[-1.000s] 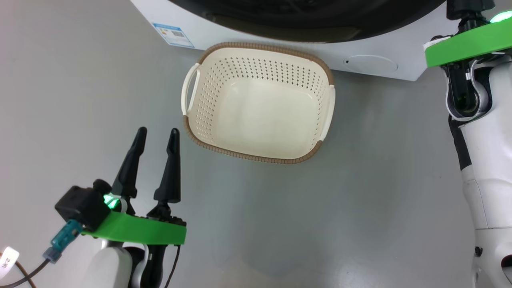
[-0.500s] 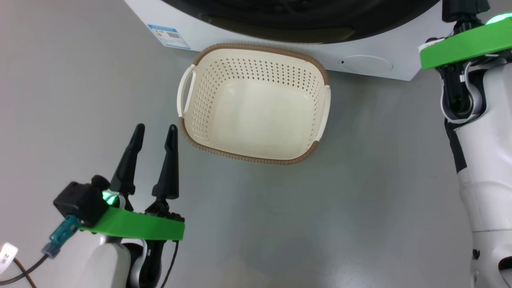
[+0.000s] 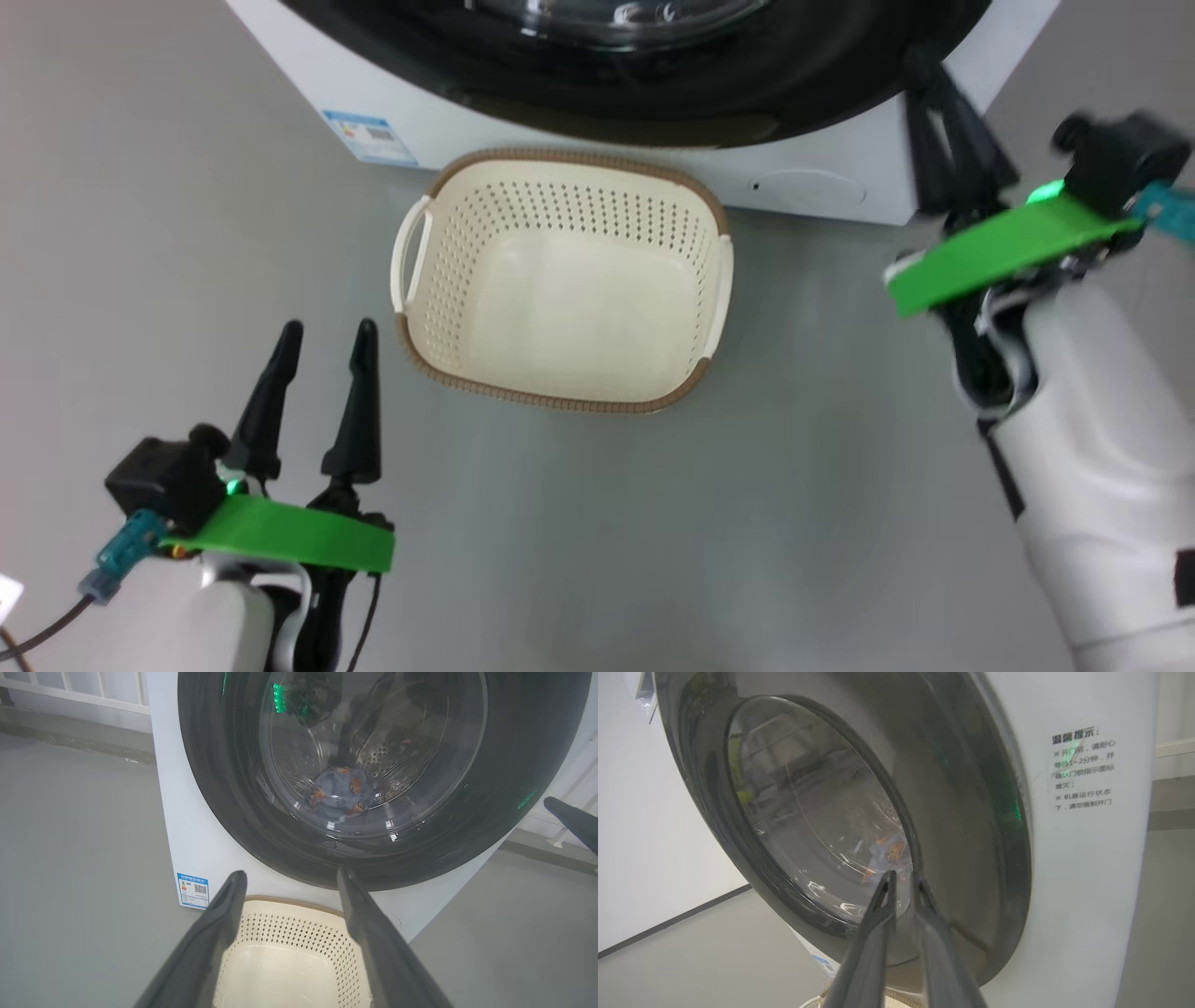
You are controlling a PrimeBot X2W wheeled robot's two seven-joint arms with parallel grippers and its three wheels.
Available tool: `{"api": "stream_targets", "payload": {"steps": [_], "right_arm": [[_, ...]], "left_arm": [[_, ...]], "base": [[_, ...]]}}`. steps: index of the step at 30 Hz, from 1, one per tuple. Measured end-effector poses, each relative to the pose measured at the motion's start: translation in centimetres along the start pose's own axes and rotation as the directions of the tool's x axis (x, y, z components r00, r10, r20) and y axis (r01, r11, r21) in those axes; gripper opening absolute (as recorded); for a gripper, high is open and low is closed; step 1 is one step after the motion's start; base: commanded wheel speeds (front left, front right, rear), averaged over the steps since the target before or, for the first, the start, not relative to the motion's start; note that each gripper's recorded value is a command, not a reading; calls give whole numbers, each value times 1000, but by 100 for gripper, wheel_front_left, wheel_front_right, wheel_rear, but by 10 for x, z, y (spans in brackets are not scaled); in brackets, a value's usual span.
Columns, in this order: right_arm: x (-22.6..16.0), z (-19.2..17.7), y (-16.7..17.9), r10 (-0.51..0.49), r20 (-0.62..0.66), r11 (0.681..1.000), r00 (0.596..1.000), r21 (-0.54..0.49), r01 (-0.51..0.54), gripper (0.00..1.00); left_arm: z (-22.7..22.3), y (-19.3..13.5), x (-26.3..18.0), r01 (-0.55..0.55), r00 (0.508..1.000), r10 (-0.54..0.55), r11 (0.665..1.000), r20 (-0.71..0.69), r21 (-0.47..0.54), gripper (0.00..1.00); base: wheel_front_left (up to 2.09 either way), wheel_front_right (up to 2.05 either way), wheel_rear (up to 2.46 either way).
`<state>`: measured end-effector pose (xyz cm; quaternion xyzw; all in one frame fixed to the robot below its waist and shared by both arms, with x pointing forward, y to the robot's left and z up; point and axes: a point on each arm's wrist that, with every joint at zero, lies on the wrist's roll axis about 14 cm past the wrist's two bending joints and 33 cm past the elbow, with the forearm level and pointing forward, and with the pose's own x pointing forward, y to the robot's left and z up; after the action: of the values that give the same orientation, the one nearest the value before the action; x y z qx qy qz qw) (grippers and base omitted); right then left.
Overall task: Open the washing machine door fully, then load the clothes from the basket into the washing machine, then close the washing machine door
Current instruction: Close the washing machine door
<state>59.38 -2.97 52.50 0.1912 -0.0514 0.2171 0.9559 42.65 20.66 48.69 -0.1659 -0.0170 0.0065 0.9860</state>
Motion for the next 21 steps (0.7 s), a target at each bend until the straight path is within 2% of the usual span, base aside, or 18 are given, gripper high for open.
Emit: {"api": "stream_targets", "payload": {"steps": [8,21], "right_arm": [[-48,-16,-7,-39,-90,999,995,-34,36,100],[-122,5,-51,-204,-88,977,975,-82,197,100]], "left_arm": [[-4,12,-13,-23,999,24,1000,-27,13,100],[-14,4,-18,15,998,-13,1000,-67,17,100]], "base": [[0,0,0],[0,0,0]]}}
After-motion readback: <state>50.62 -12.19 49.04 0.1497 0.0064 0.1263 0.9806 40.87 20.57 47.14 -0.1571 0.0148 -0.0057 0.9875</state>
